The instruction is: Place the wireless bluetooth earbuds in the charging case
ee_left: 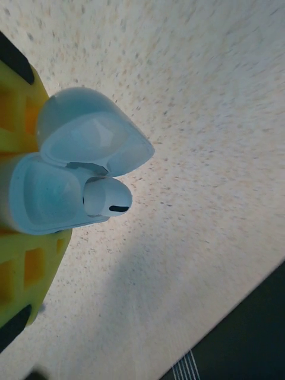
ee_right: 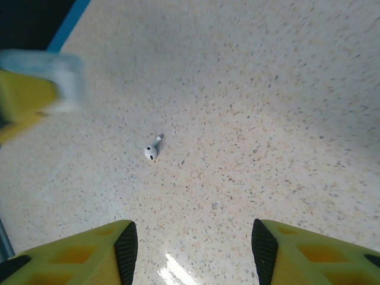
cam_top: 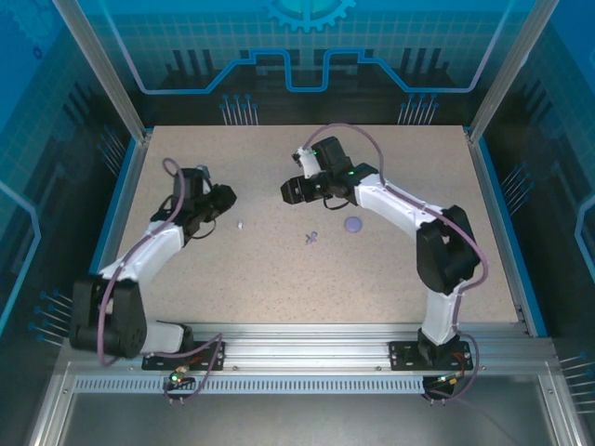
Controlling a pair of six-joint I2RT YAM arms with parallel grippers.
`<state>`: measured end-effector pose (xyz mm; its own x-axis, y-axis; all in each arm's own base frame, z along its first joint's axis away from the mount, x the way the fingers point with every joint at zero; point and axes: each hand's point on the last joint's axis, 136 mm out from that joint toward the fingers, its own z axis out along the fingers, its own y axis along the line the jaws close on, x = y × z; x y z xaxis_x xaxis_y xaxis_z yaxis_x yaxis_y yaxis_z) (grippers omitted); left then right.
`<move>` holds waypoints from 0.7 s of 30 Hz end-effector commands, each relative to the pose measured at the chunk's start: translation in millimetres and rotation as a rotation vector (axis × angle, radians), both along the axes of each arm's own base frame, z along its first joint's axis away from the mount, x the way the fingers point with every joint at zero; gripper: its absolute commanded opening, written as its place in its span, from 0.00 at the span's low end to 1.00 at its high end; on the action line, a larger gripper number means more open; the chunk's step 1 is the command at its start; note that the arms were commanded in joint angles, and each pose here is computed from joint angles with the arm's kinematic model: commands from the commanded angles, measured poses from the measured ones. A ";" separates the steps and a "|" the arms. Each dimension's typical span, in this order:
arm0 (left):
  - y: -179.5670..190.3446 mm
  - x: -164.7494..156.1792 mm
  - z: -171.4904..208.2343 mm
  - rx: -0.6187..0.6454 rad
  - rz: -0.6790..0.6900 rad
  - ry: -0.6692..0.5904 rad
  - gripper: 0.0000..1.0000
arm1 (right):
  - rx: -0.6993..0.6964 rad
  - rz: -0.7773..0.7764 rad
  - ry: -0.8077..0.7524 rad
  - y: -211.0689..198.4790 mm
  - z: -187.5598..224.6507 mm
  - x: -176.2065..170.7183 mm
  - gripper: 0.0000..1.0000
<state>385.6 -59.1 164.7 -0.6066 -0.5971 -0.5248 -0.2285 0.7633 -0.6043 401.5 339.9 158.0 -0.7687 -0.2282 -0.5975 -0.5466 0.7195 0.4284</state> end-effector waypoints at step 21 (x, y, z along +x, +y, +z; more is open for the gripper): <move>-29.2 -107.7 117.6 0.047 -0.372 -0.217 0.10 | 0.033 0.388 0.217 167.9 -96.4 -18.6 0.22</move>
